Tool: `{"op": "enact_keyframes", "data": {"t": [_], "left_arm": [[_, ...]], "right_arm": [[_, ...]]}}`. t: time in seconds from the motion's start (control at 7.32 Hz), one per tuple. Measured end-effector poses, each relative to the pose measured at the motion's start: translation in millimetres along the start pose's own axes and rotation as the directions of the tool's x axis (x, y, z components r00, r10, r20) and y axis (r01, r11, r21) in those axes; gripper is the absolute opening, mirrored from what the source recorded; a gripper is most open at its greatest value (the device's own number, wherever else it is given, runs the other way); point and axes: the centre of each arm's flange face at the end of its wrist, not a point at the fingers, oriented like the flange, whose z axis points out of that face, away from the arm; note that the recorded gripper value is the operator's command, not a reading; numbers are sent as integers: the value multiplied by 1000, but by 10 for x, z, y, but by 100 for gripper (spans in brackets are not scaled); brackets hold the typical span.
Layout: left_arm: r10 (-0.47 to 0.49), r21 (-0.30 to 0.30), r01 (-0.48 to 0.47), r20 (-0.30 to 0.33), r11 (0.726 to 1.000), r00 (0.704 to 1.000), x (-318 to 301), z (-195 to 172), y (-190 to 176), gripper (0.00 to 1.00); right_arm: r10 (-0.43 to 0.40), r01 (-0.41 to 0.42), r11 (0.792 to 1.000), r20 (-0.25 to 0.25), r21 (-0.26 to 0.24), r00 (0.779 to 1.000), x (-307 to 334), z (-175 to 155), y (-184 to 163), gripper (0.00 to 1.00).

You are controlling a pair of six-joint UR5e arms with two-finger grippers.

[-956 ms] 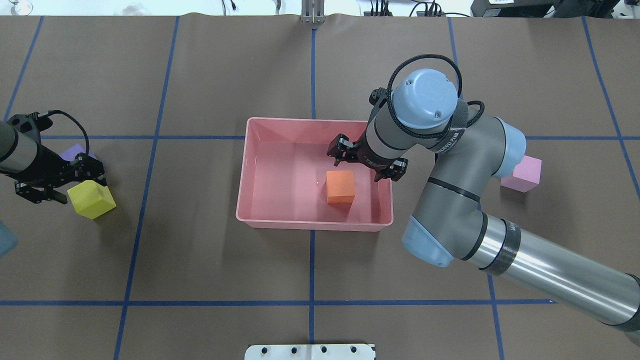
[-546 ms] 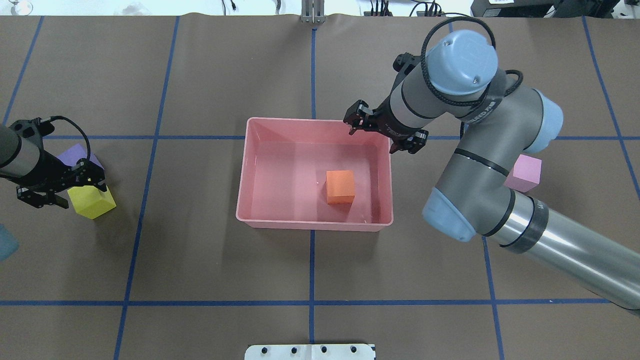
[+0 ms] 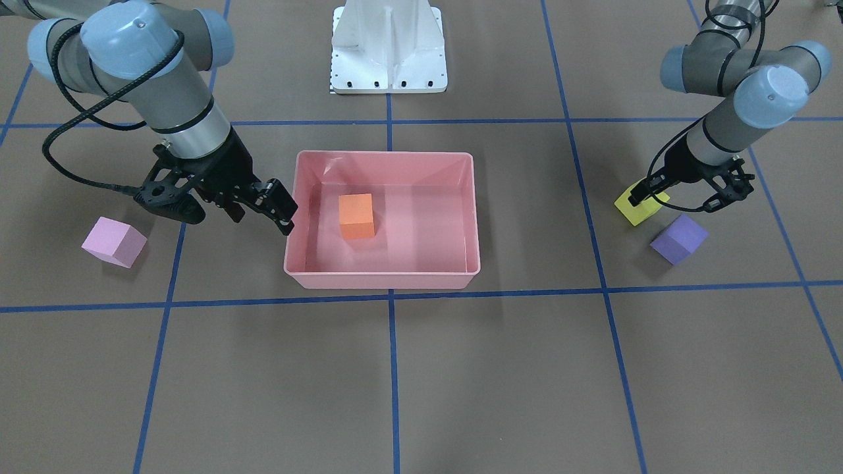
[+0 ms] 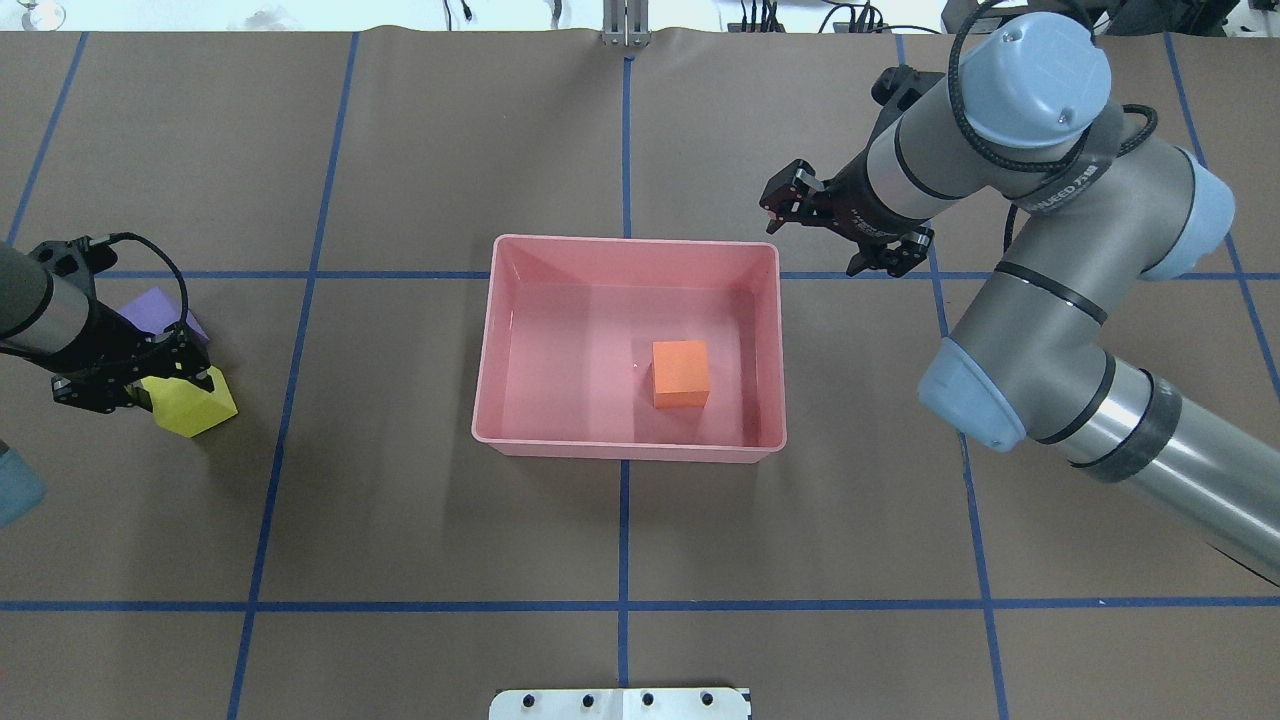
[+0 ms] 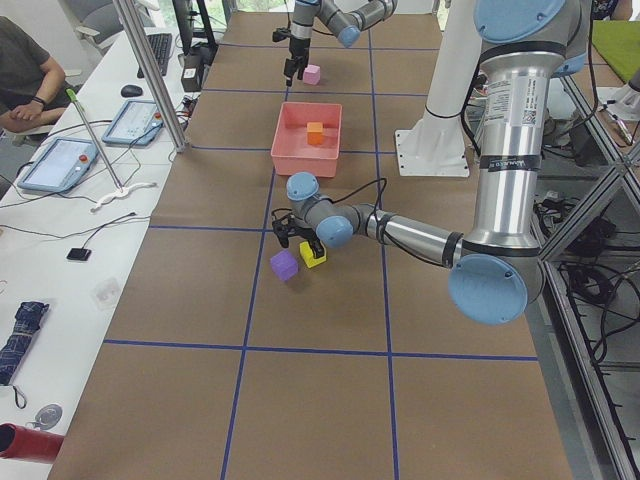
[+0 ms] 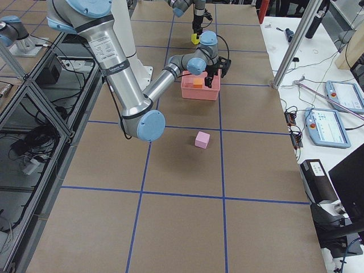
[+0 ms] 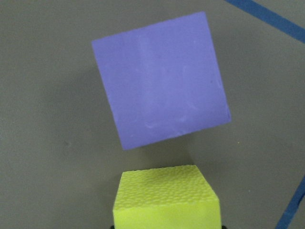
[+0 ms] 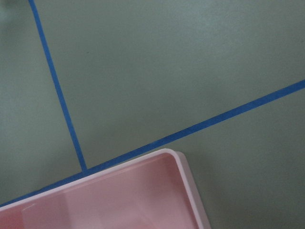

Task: Place blocks into pink bin with both arms
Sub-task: 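Grasp the yellow-green cube with the left gripper while the right gripper withdraws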

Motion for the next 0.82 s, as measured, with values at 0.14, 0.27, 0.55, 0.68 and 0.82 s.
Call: {"op": "enact_keyframes", "data": {"t": [0.14,0.27,0.55,0.68,0.82], "left_arm": [[-25,-4,25,-47,1000,999,305,-187,107,2],[-54,-17,53,-101,998,993,724,-431,240,2],[-104,-47,97,-194,994,975,1789,-916,582,2],[-118,-62,107,-216,992,969,2304,-1036,858,2],[-125,-55,116,-214,992,969,2803,-1103,1180,2]], "right_arm": [[-18,18,1000,-16,0,1000,178,-15,-148,100],[-47,47,999,-40,4,998,391,-2,-286,100],[-131,133,991,-108,8,985,971,64,-554,100],[-163,165,986,-140,4,977,1245,92,-651,100],[-189,192,981,-168,0,968,1501,93,-750,100]]}}
